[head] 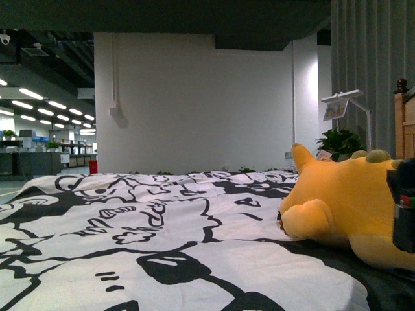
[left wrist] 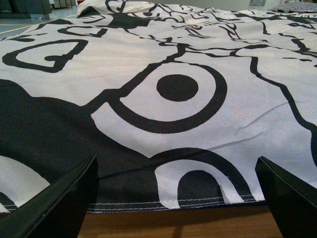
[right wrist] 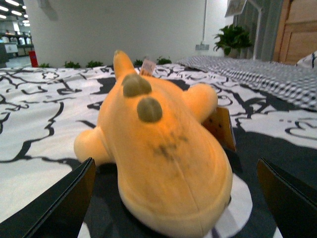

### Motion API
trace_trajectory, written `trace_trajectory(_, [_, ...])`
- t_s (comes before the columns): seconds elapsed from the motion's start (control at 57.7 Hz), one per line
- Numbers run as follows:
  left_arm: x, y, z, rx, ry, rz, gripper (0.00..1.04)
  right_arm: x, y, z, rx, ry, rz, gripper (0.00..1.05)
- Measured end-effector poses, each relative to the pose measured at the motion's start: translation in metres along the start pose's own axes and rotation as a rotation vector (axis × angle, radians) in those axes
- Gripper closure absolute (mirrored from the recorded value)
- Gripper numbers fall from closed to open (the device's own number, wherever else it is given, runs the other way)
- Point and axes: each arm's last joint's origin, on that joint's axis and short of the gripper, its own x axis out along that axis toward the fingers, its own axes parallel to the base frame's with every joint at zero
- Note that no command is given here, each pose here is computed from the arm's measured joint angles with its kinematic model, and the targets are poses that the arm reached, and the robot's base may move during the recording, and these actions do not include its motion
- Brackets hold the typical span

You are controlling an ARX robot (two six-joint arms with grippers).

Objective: Put away toys

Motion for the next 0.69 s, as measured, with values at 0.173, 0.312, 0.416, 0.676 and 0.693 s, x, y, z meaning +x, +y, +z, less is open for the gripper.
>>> trace_trajectory(0.173, [0.000,0.000,0.000,0.000,0.000,0.000,0.06,0.020,0.011,0.000,-0.069,-0.024,0.005,0.07])
trace_trajectory(0.312, [0.000,0.000,0.000,0.000,0.000,0.000,0.06,0.037,0.017,-0.007,-0.134,-0.012,0.002,0.07])
trace_trajectory(0.416, [0.000,0.000,0.000,0.000,0.000,0.000,0.06,0.048,0.018,-0.011,-0.180,0.007,-0.015,0.07])
trace_trajectory(0.676, [0.000,0.000,0.000,0.000,0.000,0.000,0.06,0.071,0.017,-0.017,-0.307,0.079,-0.084,0.07])
trace_trajectory(0.693, [0.000,0.000,0.000,0.000,0.000,0.000,0.06,0.073,0.017,-0.016,-0.317,0.084,-0.087,0.07])
